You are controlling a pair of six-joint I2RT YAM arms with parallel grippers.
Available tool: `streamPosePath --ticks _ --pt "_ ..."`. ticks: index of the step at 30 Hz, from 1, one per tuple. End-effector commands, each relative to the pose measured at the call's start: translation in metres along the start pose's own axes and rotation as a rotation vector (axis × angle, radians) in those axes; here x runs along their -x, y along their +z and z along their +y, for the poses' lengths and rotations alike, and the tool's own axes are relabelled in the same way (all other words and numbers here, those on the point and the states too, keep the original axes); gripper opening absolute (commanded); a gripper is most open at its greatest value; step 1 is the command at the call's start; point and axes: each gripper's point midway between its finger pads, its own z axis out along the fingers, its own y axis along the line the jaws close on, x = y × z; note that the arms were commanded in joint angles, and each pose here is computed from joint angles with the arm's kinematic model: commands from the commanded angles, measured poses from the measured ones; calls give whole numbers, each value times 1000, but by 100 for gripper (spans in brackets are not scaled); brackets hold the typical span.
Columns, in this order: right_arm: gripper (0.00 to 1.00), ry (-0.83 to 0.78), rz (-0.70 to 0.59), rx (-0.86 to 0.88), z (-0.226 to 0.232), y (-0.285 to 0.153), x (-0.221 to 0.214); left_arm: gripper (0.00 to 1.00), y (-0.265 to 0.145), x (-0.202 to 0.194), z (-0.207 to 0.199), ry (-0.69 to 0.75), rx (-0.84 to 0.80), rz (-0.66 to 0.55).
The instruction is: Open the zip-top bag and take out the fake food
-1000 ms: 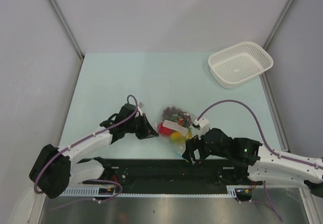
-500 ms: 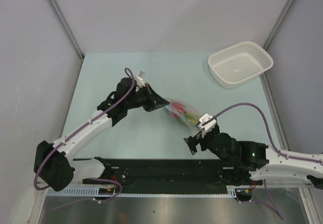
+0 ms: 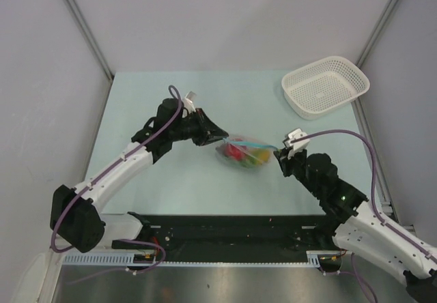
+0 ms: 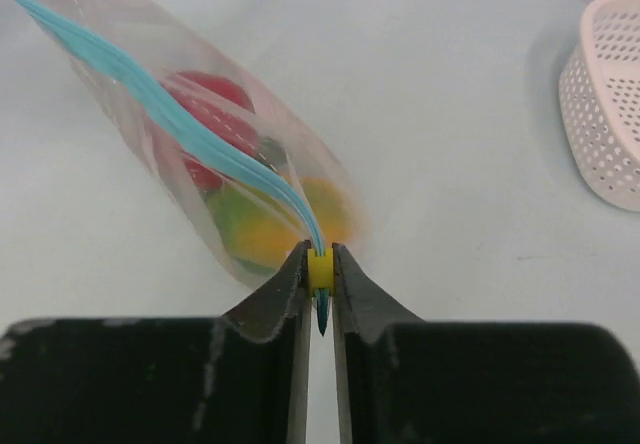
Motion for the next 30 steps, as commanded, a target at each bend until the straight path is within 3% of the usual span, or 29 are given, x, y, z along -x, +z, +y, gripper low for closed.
streamPosePath --ticks 1,2,3,4,6,12,16,19,21,27,29,30 --pt "10 -21 -72 193 20 10 43 33 -16 15 -37 301 -41 -20" --pt "2 -26 -42 226 21 9 42 48 -19 14 -35 369 -5 -21" --pt "0 -41 -42 258 25 11 57 75 -23 14 -26 508 42 -9" --pt "0 -50 -28 337 37 8 59 82 -29 25 -36 594 65 -57" --pt "0 -56 16 392 44 7 59 89 -37 23 -35 765 102 -41" --pt "0 -104 39 541 59 6 77 86 -36 4 -87 1247 -138 -88" --pt "0 -93 35 619 59 3 74 81 -23 0 -87 1447 -195 -15" --pt "0 -79 41 658 57 1 72 81 -12 -16 -87 1508 -287 139" --pt "0 -73 55 666 56 -2 74 82 -2 -37 -74 1487 -373 304" --pt "0 -51 73 692 55 -6 77 81 18 -54 -79 1448 -502 409" --pt "0 -40 62 694 54 -4 80 78 21 -64 -78 1433 -524 456" --pt "0 -33 59 689 54 -2 81 71 25 -67 -73 1426 -519 479"
